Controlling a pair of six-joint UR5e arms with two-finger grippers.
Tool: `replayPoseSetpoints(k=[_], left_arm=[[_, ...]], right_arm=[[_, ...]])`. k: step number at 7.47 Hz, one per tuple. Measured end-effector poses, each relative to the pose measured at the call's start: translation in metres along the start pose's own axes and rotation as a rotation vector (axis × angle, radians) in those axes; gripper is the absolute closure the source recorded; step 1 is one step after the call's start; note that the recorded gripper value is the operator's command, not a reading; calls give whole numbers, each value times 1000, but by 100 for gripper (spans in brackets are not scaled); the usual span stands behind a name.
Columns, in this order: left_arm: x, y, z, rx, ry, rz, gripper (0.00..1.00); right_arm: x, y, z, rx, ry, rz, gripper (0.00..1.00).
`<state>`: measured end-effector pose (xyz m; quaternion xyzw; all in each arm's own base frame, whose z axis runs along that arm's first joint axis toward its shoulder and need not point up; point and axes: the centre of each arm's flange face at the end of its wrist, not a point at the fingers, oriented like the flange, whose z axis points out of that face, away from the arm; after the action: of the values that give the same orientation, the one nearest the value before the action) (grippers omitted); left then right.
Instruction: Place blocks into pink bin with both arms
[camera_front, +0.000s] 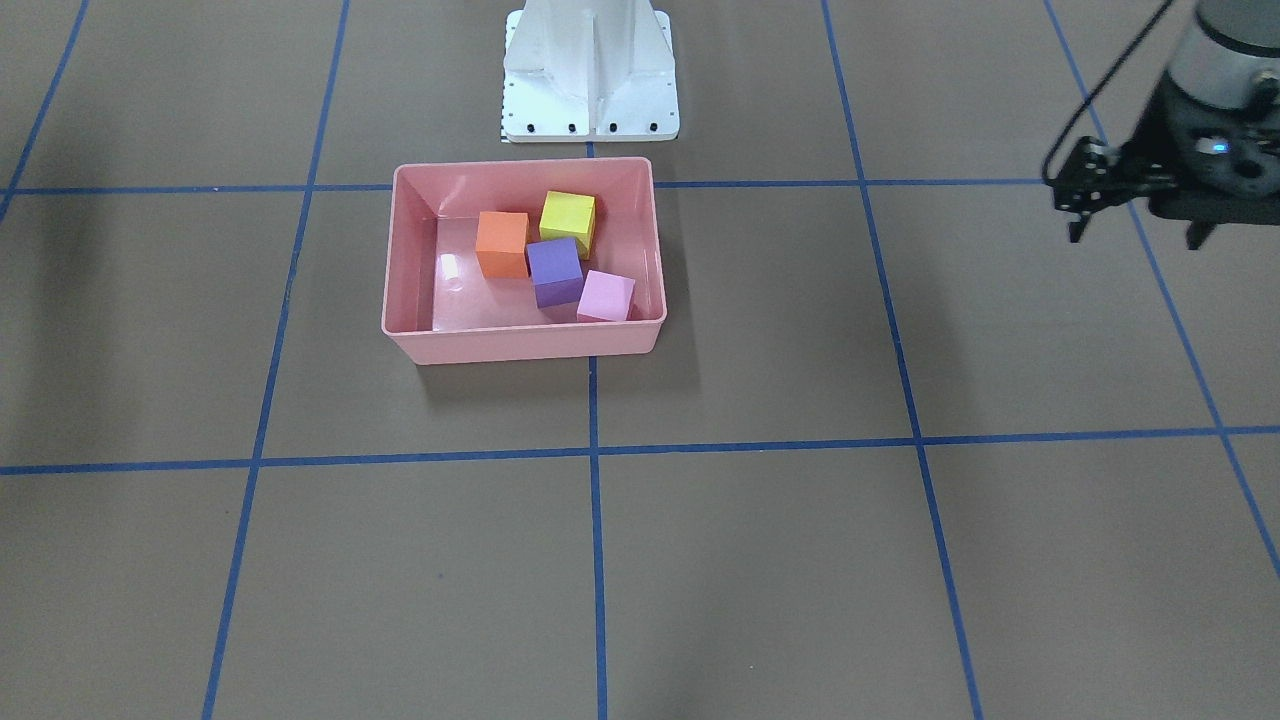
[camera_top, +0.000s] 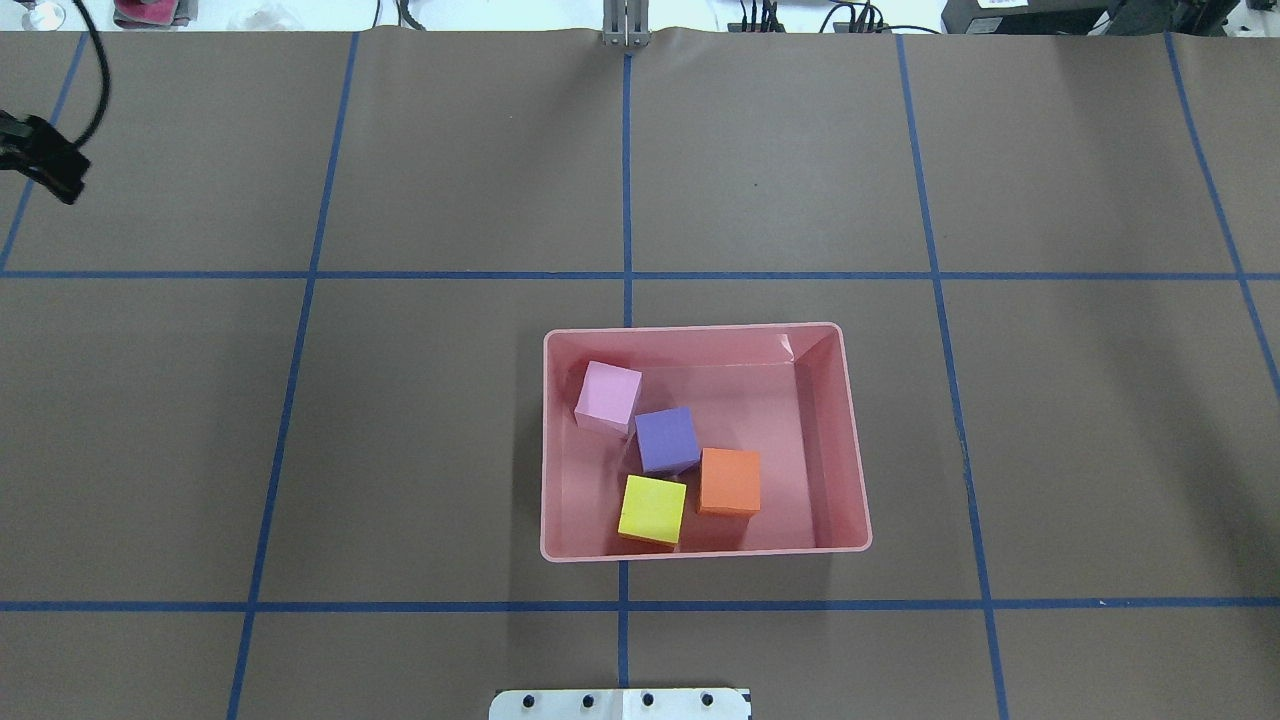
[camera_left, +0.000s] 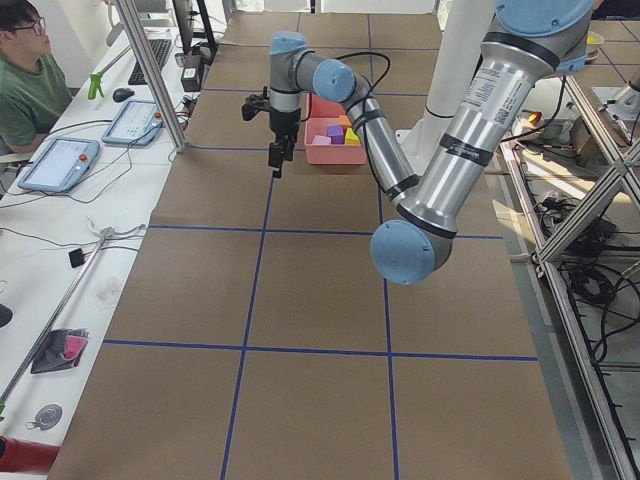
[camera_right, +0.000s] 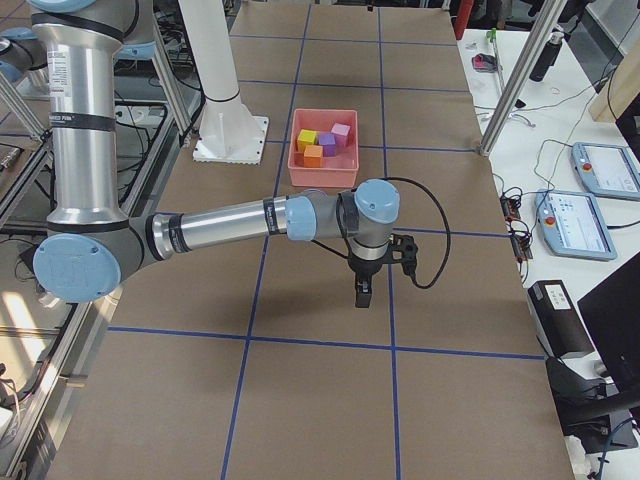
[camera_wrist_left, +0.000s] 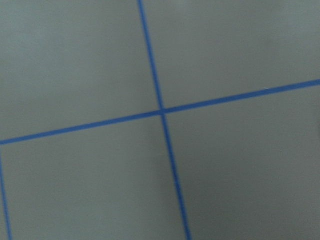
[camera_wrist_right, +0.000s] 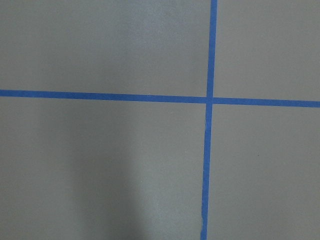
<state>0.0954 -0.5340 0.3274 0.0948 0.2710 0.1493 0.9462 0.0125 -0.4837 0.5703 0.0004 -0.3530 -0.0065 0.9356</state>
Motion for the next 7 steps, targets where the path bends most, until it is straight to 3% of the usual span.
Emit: replayPoseSetpoints(k=[1, 3, 5, 7], left_arm=[[-84, 9, 16, -10, 9, 67, 0], [-217, 37, 52, -18, 66, 70, 0], [-281, 73, 104, -55, 110, 5, 0], [-304, 109, 150, -37, 115, -86, 0]], right_arm=[[6, 4, 0, -1, 0, 11, 1], [20, 11, -7, 13, -8, 17, 1], [33, 15, -12, 24, -20, -11, 1], [40, 22, -8, 14, -23, -9, 1]])
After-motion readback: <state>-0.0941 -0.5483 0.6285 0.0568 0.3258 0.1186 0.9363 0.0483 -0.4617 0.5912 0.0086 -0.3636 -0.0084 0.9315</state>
